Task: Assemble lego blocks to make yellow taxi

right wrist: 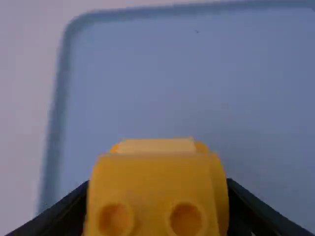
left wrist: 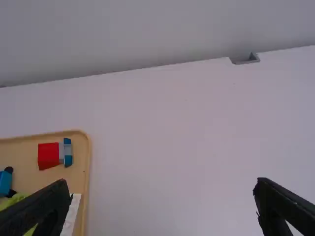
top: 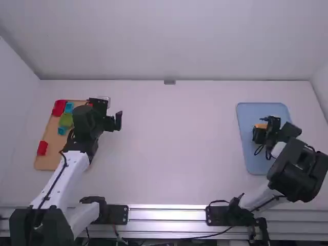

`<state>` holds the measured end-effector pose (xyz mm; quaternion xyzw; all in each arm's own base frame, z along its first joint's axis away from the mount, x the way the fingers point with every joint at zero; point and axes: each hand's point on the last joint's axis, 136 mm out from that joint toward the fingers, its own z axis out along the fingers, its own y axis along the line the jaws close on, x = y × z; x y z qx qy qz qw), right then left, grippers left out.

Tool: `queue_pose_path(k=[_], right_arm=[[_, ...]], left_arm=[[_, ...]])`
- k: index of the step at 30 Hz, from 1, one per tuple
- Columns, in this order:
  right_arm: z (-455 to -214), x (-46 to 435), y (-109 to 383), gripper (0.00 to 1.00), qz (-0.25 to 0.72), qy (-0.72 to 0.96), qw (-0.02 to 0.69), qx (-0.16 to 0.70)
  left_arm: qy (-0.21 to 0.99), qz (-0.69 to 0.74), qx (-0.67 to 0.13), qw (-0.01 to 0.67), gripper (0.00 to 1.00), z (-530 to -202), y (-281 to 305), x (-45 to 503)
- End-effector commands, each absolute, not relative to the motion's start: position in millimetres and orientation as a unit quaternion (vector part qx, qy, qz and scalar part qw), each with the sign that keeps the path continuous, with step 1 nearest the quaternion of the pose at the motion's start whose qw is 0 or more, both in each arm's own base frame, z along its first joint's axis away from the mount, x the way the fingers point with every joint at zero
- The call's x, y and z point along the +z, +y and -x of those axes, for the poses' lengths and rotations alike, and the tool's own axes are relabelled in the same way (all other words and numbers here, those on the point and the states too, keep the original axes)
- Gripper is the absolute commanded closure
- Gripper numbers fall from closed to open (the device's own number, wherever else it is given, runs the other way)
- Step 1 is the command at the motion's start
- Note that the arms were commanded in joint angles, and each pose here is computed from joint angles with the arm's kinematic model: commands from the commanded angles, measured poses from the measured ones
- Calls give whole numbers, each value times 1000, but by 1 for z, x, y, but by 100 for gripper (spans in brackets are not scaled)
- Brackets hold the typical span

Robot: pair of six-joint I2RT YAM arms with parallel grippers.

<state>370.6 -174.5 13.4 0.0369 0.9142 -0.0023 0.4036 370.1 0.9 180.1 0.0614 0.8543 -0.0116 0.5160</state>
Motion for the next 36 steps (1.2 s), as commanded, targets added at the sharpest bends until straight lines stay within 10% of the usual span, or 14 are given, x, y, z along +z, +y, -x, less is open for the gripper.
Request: queue_pose_path(k=[1,3,19,36], right_arm=[[-366,8,-182,20,-74,917,392,0],[-365,11,-184,1,-79,919,386,4],[-359,148,-130,1,-53,928,368,-23],[-328,265,-18,6,59,859,507,-25]], left_arm=[[850,-56,-10,523,1,-369,3,186],[850,-56,-10,523,1,-369,3,186],[866,-44,-19,497,1,-355,2,248],[821,-34,-19,570,6,-305,-9,326]])
